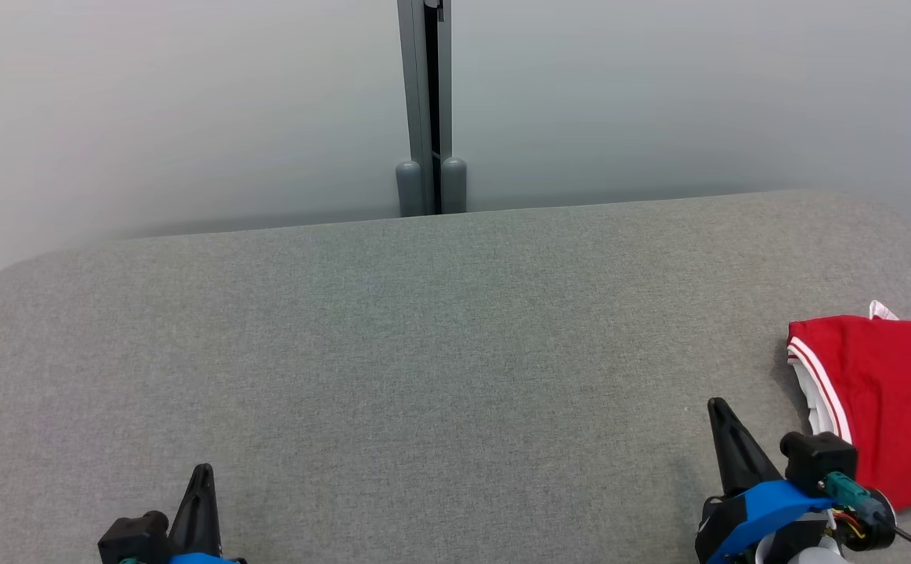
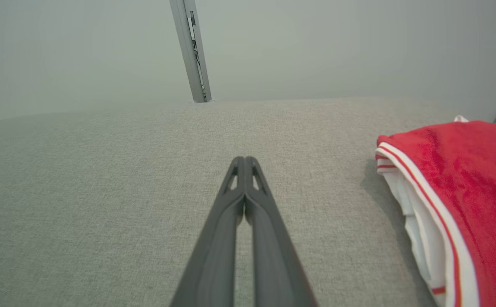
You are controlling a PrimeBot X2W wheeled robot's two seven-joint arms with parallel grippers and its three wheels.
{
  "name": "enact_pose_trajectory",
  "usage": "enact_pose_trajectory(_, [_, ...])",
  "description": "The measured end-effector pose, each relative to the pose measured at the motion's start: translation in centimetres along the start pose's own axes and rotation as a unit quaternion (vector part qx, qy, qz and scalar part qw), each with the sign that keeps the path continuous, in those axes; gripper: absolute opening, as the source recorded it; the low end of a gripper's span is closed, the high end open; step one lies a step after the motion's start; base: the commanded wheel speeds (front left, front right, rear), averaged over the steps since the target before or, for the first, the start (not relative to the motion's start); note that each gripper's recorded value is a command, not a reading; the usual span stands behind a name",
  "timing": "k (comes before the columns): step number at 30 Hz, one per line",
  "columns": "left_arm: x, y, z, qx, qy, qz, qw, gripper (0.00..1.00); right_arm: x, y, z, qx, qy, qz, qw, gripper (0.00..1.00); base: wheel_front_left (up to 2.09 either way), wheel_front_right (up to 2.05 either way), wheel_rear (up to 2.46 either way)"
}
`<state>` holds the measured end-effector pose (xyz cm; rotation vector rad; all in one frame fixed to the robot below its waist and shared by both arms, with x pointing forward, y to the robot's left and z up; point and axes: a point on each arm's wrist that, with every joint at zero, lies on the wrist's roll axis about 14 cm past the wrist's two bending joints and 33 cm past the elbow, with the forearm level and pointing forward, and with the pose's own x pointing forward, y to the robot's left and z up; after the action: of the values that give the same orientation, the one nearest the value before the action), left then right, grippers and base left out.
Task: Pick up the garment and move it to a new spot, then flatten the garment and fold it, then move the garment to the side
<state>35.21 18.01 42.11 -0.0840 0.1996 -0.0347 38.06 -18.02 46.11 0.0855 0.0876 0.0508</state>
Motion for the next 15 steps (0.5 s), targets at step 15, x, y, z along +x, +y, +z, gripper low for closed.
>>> enact_pose_trajectory(15, [-0.1,1.1,0.1,-0.139,0.007,0.034,0.990,0.00,0.0,-1.1,0.2,0.138,0.003,-0.034,0.990,0.00,0.00,0.00,0.00])
